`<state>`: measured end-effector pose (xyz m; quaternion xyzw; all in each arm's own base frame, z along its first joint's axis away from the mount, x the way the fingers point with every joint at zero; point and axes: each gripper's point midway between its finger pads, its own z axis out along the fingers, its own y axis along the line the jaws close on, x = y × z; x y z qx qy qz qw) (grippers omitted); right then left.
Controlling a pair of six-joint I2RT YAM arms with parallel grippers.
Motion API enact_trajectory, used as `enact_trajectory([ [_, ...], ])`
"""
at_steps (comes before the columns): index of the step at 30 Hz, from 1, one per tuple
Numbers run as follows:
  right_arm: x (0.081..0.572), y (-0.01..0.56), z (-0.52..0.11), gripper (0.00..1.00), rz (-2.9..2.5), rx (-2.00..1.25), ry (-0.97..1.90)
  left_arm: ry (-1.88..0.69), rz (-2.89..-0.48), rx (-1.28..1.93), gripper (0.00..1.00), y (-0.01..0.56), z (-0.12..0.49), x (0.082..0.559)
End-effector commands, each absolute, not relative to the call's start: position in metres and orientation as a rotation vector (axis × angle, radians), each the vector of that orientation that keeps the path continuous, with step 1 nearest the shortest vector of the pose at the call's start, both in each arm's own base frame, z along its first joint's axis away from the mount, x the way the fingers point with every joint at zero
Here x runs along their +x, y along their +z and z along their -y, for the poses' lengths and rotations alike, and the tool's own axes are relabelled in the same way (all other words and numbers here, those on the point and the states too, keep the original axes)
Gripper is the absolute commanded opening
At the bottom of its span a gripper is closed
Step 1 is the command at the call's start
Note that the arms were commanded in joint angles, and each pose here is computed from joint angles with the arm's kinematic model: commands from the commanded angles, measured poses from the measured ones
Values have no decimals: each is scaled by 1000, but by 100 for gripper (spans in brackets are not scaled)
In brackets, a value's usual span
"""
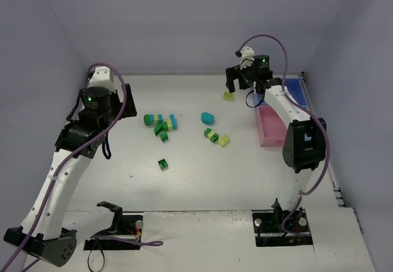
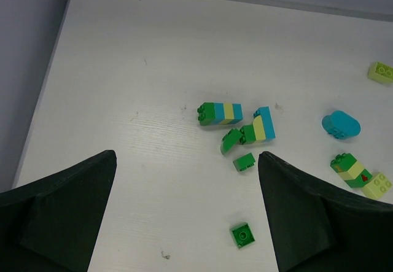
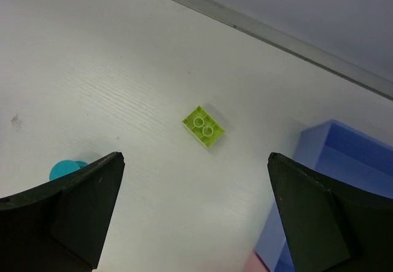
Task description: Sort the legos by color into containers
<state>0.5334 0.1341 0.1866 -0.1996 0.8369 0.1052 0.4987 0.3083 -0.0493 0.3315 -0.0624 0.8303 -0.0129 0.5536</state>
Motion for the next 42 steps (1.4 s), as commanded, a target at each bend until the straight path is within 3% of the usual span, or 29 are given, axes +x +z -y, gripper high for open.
enact_trajectory([
  [1,565,222,-154,100,-1842,-637,287,-46,-1921,-157,91,341,51,313],
  [20,605,69,-166,90,-1998,-868,349,8,-2017,-110,91,305,43,293],
  [26,599,48,-158,77,-2057,-845,354,27,-2018,-112,91,304,38,284],
  [32,587,41,-151,52,-2108,-807,355,13,-2008,-113,91,305,37,278],
  [33,587,47,-151,39,-2103,-801,346,12,-2011,-116,91,303,37,277],
  [37,581,71,-154,12,-2080,-788,346,-23,-2006,-122,91,304,41,276],
  [38,579,87,-155,1,-2058,-784,340,-31,-2004,-125,91,305,42,276],
  [42,576,145,-148,0,-1991,-729,270,-66,-1984,-131,91,311,46,275],
])
